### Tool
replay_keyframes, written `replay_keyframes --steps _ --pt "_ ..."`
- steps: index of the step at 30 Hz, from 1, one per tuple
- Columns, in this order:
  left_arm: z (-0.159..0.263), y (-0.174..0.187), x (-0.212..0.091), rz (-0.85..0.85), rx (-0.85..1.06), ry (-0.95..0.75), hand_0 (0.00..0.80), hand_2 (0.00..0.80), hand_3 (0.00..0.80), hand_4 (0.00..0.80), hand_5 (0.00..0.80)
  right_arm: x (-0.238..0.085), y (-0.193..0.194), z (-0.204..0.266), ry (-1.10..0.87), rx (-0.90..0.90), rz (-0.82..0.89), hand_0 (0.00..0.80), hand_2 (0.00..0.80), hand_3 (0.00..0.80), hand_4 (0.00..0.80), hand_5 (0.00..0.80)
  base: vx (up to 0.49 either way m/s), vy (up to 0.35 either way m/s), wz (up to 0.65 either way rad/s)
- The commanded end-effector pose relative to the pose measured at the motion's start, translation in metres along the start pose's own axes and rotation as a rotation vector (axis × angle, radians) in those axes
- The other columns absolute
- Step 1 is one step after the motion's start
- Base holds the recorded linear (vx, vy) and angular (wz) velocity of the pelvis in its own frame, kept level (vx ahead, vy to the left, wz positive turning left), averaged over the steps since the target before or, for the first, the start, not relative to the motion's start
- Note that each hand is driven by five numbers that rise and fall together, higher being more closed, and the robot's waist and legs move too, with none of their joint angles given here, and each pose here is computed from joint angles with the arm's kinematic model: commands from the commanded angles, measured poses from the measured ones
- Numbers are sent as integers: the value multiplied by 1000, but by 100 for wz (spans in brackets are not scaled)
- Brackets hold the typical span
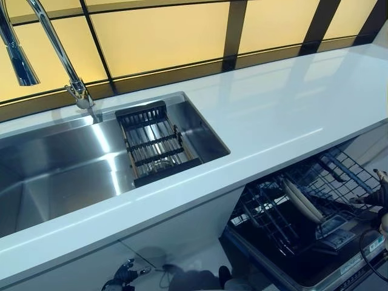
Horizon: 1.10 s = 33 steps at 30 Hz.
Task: Take plates into dishwasher
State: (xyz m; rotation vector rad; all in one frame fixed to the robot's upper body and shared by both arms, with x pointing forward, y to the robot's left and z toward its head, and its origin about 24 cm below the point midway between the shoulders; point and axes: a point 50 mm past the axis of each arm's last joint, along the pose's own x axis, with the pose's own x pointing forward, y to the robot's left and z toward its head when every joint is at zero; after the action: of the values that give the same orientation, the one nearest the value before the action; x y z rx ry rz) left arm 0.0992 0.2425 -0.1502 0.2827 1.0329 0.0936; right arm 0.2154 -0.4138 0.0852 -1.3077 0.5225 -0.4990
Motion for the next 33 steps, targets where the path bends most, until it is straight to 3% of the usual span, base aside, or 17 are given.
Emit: replay_keyframes --steps 1,7,14,19,22,26,33 --pt "22 40 6 139 5 -42 0 0 0 0 0 9 -30 14 -24 111 -172 0 0 0 0 0 31 -185 7" --pt "-11 49 -4 228 -55 53 0 0 0 0 0 14 -32 -11 104 92 -183 0 0 0 0 0 76 -196 29" --pt "10 50 1 236 -132 -23 0 0 0 0 0 19 -61 -26 213 119 -276 0 0 0 0 0 -259 -12 45" --pt "42 45 10 232 -134 -80 0 0 0 0 0 -1 -60 -86 426 141 -301 0 0 0 0 0 -378 73 87" --pt "46 50 11 244 -112 -61 0 0 0 0 0 4 -71 -85 444 134 -308 0 0 0 0 0 -427 165 93" --pt "44 58 11 269 -86 -23 0 0 0 0 0 13 -81 -77 447 177 -328 0 0 0 0 0 -512 181 17" --pt "35 66 9 331 -195 -2 0 0 0 0 0 29 -101 -54 387 204 -379 0 0 0 0 0 -408 162 -17"
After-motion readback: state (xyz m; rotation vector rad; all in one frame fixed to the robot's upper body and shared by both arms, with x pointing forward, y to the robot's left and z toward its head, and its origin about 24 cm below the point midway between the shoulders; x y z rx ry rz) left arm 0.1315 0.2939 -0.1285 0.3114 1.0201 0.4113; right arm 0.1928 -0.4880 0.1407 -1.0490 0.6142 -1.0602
